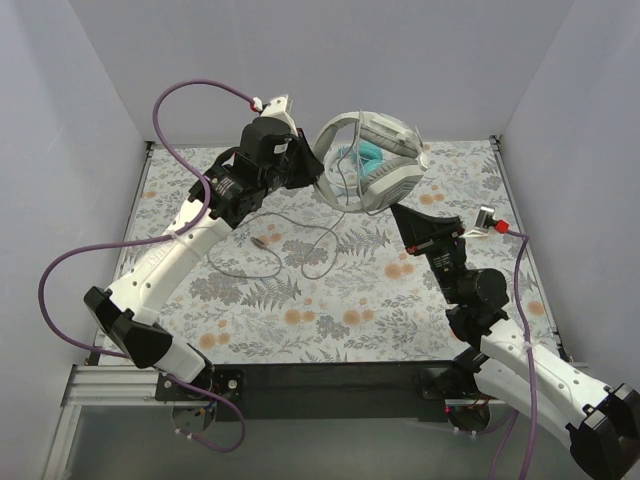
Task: Wrap the headphones
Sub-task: Wrap the headphone cable with the right arm
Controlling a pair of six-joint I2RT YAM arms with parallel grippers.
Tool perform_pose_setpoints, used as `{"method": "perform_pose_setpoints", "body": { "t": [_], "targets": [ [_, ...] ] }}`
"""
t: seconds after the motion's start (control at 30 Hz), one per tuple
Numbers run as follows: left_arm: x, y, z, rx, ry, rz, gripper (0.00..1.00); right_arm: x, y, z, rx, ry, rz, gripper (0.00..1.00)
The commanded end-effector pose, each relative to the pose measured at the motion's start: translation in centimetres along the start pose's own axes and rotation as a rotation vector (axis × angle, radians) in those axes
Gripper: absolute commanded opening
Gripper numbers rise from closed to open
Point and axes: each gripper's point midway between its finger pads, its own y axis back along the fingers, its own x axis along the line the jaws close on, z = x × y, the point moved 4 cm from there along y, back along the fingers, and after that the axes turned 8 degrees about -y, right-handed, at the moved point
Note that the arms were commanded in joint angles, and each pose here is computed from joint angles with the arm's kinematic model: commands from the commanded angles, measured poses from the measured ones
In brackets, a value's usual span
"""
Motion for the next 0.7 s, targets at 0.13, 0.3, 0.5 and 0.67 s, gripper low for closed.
{"method": "perform_pose_setpoints", "body": {
  "t": [0.13, 0.3, 0.5, 0.67],
  "targets": [
    [-2.5, 3.3, 3.4, -0.122, 0.080, -0.140, 0.00, 1.9, -0.9, 1.4, -0.067, -0.019, 0.051, 0.01],
    [-2.8, 3.8, 3.5, -0.122, 0.084, -0.161, 0.00, 0.7, -0.6, 1.1, -0.068, -0.013, 0.006, 0.01],
    [-2.9, 3.6, 2.7, -0.095, 0.089, -0.180, 0.00, 0.6, -1.2, 0.9, -0.056, -0.007, -0.009, 0.01],
    [-2.9, 4.2, 2.5, -0.095, 0.089, -0.193, 0.00, -0.2, -1.9, -0.2, -0.006, -0.008, -0.033, 0.01]
  ]
}}
